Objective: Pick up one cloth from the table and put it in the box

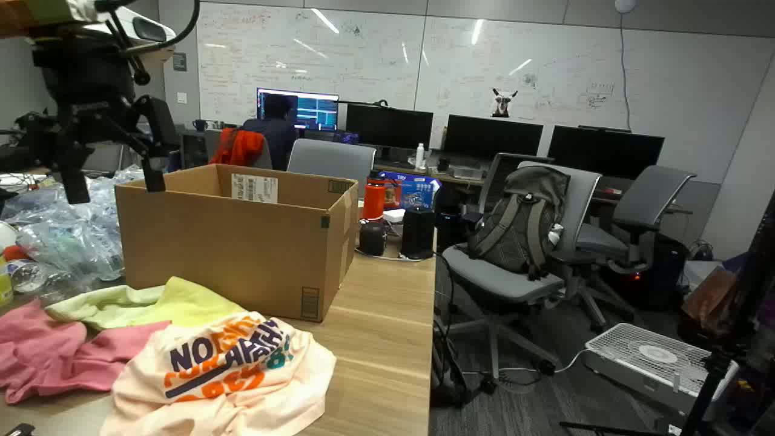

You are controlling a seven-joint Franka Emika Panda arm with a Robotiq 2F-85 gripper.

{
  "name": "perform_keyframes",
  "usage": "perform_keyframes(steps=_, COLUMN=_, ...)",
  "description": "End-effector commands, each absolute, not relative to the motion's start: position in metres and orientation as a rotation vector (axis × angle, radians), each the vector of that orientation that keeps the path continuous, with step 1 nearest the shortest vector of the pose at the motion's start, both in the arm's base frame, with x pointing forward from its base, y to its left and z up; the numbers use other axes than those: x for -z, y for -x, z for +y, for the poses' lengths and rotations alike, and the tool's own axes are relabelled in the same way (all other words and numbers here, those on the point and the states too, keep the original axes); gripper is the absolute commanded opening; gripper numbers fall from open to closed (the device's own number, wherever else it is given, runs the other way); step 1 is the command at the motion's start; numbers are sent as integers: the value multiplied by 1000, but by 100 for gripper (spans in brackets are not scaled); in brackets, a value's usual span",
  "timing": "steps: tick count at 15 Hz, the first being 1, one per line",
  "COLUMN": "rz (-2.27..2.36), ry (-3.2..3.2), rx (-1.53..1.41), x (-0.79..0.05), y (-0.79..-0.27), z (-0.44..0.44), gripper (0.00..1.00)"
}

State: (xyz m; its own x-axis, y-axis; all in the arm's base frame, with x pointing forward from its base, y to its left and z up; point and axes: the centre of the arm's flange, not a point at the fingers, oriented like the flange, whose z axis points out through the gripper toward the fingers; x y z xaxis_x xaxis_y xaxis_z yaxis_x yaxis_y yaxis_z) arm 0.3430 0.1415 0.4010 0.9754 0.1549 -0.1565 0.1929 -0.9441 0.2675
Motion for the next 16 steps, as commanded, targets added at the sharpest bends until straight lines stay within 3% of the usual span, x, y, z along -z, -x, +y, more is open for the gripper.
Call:
perform_keyframes(steps=1, rz=255, ry=-2840, rx=186, x=-403, y=-344, z=142, gripper=100)
perform_keyframes(steps=16, rz=255, ry=-2844, rx=168, x=-408, y=-346, z=144, gripper=100)
